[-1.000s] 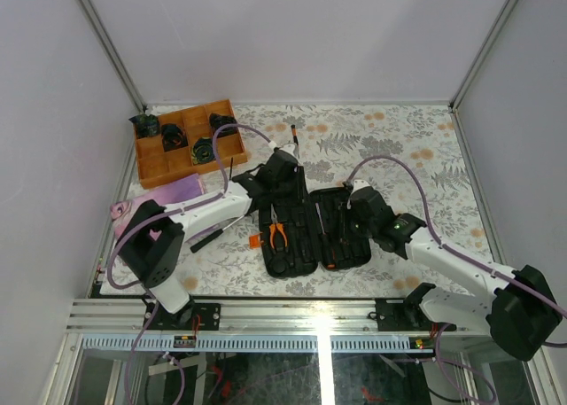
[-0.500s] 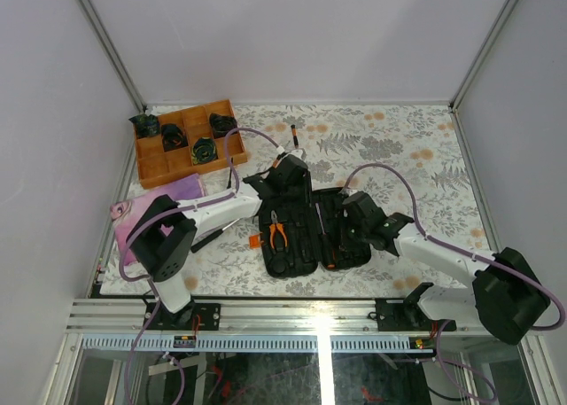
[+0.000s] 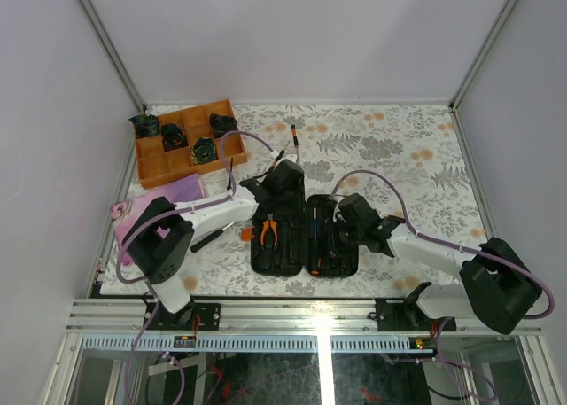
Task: Sort the tools into containers
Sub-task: Adjust the screwdriver in the storage box.
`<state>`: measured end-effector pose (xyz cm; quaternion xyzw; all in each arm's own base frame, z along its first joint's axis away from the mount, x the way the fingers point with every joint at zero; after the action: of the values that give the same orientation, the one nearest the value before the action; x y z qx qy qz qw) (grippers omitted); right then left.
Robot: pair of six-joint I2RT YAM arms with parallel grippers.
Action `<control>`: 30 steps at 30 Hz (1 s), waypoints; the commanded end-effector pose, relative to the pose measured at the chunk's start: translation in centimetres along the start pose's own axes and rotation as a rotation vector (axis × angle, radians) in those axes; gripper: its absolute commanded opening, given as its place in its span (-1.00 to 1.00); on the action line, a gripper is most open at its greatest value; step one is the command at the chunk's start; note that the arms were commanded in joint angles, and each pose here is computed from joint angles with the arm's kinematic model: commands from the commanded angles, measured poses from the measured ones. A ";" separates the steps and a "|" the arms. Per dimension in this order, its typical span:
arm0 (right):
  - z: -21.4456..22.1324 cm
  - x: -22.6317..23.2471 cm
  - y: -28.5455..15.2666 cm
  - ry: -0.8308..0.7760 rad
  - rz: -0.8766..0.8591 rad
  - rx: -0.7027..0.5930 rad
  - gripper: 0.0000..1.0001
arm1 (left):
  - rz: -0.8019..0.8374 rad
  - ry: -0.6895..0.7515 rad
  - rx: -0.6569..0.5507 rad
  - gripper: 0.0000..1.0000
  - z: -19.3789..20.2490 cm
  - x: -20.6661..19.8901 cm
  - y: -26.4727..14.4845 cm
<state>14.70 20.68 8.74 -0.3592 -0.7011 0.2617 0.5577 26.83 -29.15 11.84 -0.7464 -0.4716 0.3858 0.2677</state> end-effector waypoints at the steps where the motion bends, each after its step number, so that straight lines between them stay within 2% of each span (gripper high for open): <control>1: 0.0 1.7 -0.4 -0.020 -0.086 0.013 -0.52 | -0.024 0.028 -0.056 -0.30 -0.6 0.6 -2.0; 3: -0.6 1.3 -1.1 -0.020 -0.018 -0.041 -0.51 | -0.019 0.031 -0.068 -0.30 -0.6 0.6 -2.7; 7: -2.7 0.0 -3.3 0.040 0.145 -0.282 -0.47 | 0.002 0.035 -0.082 -0.29 0.0 0.4 -4.4; 10: -4.0 -0.3 -4.8 0.072 0.190 -0.422 -0.43 | 0.028 0.042 -0.069 -0.28 1.2 -0.7 -5.2; 13: -5.0 -0.4 -5.7 0.085 0.222 -0.496 -0.42 | 0.052 0.054 -0.047 -0.28 2.9 -2.8 -5.6; 20: -6.6 0.1 -5.8 0.076 0.221 -0.473 -0.42 | 0.020 0.062 -0.001 -0.25 6.0 -5.6 -5.2; 30: -7.7 0.0 -5.5 0.081 0.192 -0.443 -0.43 | -0.026 0.070 0.062 -0.23 8.7 -5.9 -3.9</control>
<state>19.78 16.54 13.17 -0.5598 -0.6637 0.1605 0.4695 16.23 -32.20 12.15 -0.7528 -0.4436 0.3708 0.3147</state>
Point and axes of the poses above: each gripper's point midway between its finger pads, its own y axis out along the fingers, its own x axis along the line the jaws close on, z = x × y, the point moved 6 cm from there along -y, back along the fingers, and after that the axes turned 8 degrees about y, right-handed, at the moved point
